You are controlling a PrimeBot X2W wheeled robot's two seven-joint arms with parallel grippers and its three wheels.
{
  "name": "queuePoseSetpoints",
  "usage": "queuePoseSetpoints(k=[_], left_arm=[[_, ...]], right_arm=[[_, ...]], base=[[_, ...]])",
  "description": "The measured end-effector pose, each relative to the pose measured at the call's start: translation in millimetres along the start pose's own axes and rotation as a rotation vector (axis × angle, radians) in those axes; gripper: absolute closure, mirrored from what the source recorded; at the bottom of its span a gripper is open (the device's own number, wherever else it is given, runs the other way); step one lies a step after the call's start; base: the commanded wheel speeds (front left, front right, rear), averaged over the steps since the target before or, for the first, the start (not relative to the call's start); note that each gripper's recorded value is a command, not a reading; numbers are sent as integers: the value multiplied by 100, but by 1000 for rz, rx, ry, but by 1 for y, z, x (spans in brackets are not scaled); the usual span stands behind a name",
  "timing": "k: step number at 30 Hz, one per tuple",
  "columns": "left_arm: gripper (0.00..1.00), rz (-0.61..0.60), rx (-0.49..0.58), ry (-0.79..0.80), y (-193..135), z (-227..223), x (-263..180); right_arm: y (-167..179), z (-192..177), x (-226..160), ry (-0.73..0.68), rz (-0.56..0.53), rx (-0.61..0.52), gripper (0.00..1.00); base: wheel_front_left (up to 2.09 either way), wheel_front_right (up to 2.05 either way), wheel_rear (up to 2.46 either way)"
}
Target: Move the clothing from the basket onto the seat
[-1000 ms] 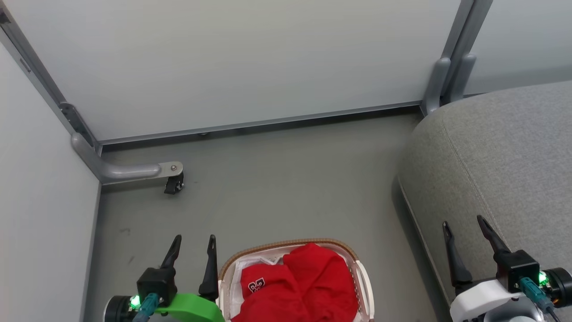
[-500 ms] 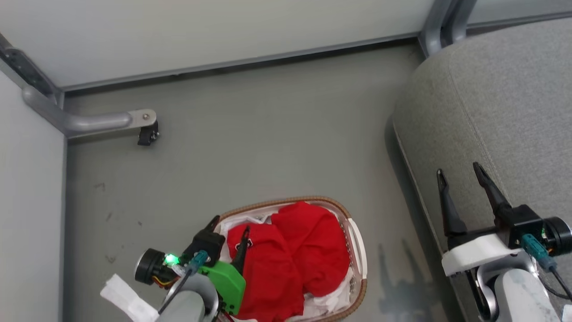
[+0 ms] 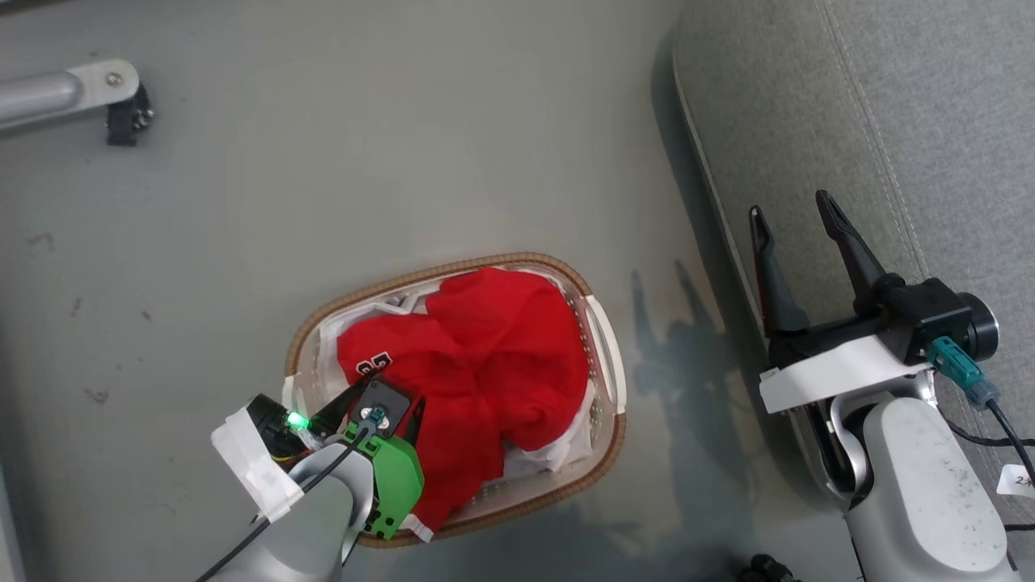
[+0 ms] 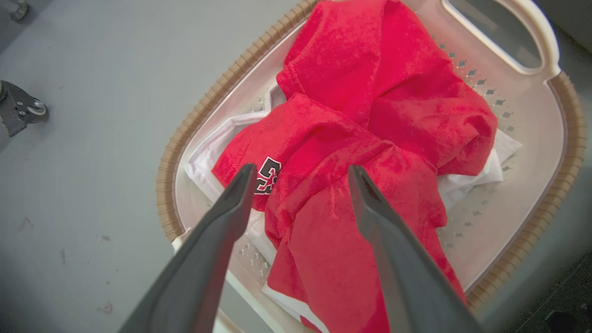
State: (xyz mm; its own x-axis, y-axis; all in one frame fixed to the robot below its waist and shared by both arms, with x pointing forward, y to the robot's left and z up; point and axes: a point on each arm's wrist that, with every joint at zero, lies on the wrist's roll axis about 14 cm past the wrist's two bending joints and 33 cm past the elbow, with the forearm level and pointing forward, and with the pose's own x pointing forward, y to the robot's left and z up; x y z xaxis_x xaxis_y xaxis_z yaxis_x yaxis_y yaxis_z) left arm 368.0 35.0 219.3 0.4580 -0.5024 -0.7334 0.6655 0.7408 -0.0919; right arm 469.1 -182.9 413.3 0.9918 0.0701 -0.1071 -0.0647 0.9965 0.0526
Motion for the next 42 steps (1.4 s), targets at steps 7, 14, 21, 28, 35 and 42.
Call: queuePoseSetpoints(k=[7,14,21,28,35,42], left_arm=[[0,-131,83,152,-21,-37,30],[0,-165,129,303,-22,-64,48],[0,-180,131,418,-22,-86,54],[100,-187,100,449,-26,-91,53],[100,-195,105,387,-36,-79,40],[100,-154,84,262,-34,-51,24]], right_arm=[[-16,-29,3,68,-36,5,0],[-27,-44,-5,117,-64,2,0],[-33,-54,-10,147,-80,-4,0],[-35,-55,-11,153,-85,-4,0],[-31,-43,-11,129,-73,-22,0],[-30,-28,-20,104,-72,-55,0]], base=[[0,0,0],[0,0,0],[0,0,0],[0,0,0],[0,0,0],[0,0,0]])
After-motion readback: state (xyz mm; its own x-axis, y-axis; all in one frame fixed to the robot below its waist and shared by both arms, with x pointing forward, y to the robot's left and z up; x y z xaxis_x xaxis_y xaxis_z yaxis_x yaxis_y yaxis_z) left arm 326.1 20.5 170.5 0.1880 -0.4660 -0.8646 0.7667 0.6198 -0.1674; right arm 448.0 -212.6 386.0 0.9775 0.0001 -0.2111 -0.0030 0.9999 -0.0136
